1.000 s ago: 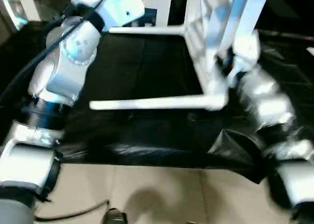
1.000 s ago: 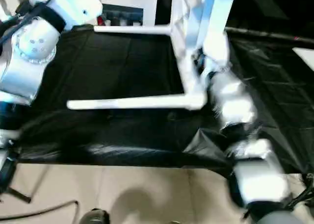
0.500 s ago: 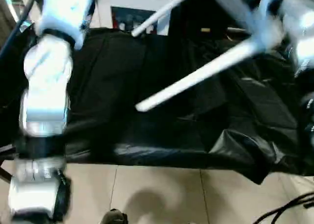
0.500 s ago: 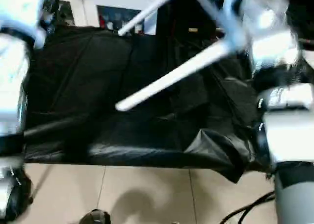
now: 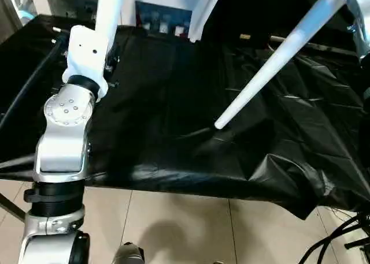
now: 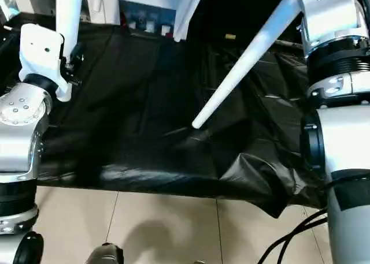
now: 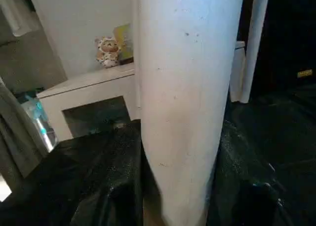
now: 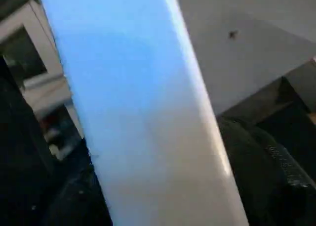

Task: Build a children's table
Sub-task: Flip table

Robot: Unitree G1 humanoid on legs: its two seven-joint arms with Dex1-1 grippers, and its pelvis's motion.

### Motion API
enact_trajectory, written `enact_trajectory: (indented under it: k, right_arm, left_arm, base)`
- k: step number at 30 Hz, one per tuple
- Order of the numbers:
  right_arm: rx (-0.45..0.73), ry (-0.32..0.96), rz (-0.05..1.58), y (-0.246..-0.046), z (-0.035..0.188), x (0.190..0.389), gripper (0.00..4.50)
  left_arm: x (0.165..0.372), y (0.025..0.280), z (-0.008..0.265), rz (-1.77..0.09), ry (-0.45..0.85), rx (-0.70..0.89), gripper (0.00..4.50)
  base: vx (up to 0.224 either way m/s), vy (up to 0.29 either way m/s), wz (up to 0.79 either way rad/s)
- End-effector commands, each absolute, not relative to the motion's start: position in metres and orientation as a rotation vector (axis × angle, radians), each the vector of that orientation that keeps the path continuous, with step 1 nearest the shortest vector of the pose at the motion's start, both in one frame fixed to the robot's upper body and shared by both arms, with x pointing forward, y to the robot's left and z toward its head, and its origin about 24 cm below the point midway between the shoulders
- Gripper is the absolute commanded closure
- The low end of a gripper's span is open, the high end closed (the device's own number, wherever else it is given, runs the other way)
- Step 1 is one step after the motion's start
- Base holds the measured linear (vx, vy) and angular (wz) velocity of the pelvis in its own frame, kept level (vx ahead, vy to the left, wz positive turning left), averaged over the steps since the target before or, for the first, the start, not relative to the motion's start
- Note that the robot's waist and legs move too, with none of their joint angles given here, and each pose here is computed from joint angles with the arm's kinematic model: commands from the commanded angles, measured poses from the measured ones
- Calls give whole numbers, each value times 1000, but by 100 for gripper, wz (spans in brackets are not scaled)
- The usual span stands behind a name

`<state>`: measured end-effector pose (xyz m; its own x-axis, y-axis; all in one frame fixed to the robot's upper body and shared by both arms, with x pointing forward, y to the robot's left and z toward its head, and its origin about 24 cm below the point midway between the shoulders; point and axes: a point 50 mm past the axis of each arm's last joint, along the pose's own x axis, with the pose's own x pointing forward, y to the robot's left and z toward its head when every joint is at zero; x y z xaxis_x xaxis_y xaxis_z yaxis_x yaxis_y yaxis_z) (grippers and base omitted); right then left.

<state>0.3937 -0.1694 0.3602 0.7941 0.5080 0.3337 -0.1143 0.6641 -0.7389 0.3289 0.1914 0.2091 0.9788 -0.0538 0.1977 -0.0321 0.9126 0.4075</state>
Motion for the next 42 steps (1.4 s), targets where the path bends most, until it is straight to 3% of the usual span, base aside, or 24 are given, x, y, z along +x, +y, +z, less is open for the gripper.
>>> enact_trajectory:
  k: [1, 11, 13, 14, 18, 22, 24, 25, 27, 34, 37, 42]
  right_arm:
    - [-697, -660, 385, -175, 366, 387, 87]
    - [-494, -944, 545, -156, 355, 359, 9]
    - [-470, -957, 562, -155, 354, 356, 0]
    - [-409, -952, 606, -151, 343, 353, 0]
    - [-292, -840, 567, -152, 306, 357, 0]
    - [-168, -677, 350, -165, 251, 364, 0]
    - [-140, -615, 259, -171, 224, 362, 0]
    - [-138, -613, 256, -171, 223, 361, 0]
    - [-89, -552, 154, -174, 196, 349, 0]
    - [-32, -508, 37, -177, 183, 338, 0]
    - [28, -364, -13, -178, 172, 351, 0]
    - [76, -253, 16, -178, 172, 372, 0]
  left_arm:
    - [330, 184, 218, -35, -235, 450, 288]
    - [334, 187, 211, -37, -201, 475, 291]
    - [335, 188, 211, -36, -200, 477, 291]
    - [335, 189, 210, -35, -196, 484, 291]
    - [336, 190, 209, -41, -198, 513, 291]
    - [336, 191, 209, -39, -194, 515, 291]
    - [337, 192, 208, -42, -190, 525, 291]
    - [337, 192, 208, -43, -190, 526, 291]
    - [338, 193, 206, -50, -186, 535, 291]
    - [340, 193, 204, -57, -180, 541, 291]
    - [342, 193, 203, -65, -178, 545, 291]
    - [343, 193, 202, -70, -176, 549, 291]
  base:
    - [0, 0, 0]
    - [0, 0, 0]
    - [0, 0, 0]
    - [0, 0, 0]
    - [0, 0, 0]
    - [0, 0, 0]
    - [0, 0, 0]
    - [0, 0, 0]
    - [0, 0, 0]
    - [0, 0, 0]
    - [0, 0, 0]
    - [0, 0, 0]
